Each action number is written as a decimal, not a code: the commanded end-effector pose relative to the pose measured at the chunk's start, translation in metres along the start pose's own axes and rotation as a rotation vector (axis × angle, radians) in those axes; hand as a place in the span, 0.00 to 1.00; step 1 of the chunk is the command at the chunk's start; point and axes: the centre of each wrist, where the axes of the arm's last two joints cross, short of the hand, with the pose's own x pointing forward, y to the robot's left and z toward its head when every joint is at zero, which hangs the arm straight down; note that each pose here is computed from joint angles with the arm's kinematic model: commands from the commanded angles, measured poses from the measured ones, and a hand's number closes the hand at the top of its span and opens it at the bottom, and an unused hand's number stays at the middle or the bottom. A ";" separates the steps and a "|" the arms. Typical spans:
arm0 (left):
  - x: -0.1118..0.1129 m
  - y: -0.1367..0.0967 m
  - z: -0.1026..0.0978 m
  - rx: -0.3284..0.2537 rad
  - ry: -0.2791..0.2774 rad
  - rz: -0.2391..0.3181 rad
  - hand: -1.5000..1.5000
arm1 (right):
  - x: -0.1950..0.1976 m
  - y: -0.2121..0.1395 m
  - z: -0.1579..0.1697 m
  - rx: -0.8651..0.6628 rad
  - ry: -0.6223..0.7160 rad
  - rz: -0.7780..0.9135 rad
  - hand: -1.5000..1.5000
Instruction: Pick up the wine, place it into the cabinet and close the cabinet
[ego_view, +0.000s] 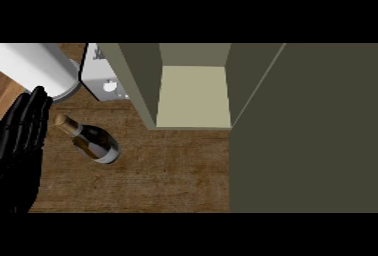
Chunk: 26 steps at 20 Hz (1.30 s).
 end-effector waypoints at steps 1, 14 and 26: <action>-0.018 0.000 -0.006 0.044 0.015 0.012 0.00 | 0.012 0.013 0.000 0.015 -0.001 0.026 0.00; 0.016 -0.096 -0.024 0.165 0.155 0.279 0.00 | 0.048 0.010 0.039 0.226 0.111 -0.127 0.00; 0.053 -0.107 -0.031 0.200 0.141 0.294 0.00 | 0.099 0.024 0.023 0.229 0.107 -0.134 0.00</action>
